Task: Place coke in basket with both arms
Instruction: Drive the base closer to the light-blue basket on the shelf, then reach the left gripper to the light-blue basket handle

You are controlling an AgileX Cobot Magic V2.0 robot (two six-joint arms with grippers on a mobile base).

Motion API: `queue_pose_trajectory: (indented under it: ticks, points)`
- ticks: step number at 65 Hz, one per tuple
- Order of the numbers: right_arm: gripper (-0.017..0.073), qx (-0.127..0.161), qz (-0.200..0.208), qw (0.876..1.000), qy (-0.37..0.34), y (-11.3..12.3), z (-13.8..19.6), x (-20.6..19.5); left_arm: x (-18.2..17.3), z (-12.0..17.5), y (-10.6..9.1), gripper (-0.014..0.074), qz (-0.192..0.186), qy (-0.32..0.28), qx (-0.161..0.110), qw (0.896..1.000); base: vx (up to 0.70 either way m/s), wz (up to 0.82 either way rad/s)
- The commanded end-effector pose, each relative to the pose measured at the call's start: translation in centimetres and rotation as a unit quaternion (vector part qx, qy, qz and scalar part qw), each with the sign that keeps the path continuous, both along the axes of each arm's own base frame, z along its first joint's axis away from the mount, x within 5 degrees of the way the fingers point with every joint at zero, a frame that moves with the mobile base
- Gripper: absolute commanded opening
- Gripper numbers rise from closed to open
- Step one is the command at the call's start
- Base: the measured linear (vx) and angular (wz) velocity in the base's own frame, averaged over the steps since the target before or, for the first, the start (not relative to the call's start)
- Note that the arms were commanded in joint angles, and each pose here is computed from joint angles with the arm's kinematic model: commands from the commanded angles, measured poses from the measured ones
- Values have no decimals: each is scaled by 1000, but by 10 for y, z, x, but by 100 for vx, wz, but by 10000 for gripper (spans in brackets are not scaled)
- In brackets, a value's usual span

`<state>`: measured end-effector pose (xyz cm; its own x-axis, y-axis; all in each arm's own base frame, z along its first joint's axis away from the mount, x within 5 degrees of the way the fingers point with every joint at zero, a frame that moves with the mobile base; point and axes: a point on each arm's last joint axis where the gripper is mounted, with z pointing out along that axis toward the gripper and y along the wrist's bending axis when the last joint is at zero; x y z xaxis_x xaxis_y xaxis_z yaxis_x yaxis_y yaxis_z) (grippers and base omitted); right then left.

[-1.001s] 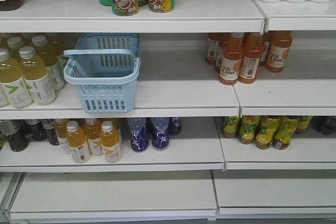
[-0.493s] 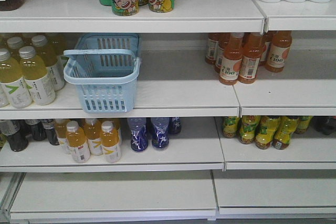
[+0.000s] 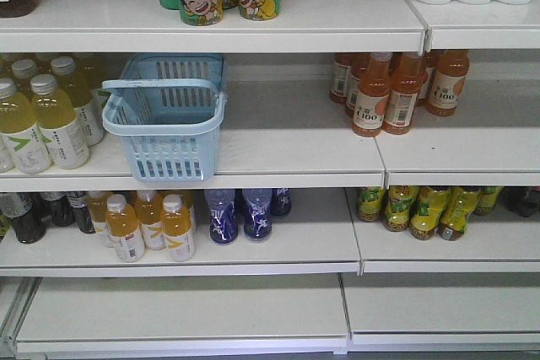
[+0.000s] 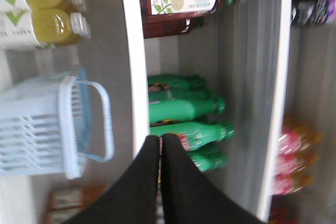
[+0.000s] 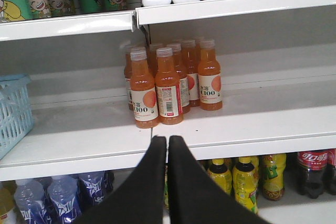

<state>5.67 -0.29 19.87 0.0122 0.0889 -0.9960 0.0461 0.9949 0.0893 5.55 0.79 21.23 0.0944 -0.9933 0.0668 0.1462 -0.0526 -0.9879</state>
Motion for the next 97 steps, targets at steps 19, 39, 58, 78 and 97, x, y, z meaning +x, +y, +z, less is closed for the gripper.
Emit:
queue_pose_trajectory:
  ticks: [19,39,58,78,97]
  points:
    - [-5,-8,1,999,-36,0,4,-1,-74,178,4,-6,49,-337,23,940,0,0]
    - [-5,-8,1,999,-36,0,4,-1,-5,244,-18,-6,-30,-388,157,908,0,0]
    - [-5,-8,1,999,-36,0,4,-1,118,196,-36,8,-171,-244,201,933,0,0]
    - [-5,-8,1,999,-36,0,4,-1,194,133,-36,396,-215,-117,162,956,0,0]
    - [-5,-8,1,999,-36,0,4,-1,252,57,-30,621,-224,-22,35,974,0,0]
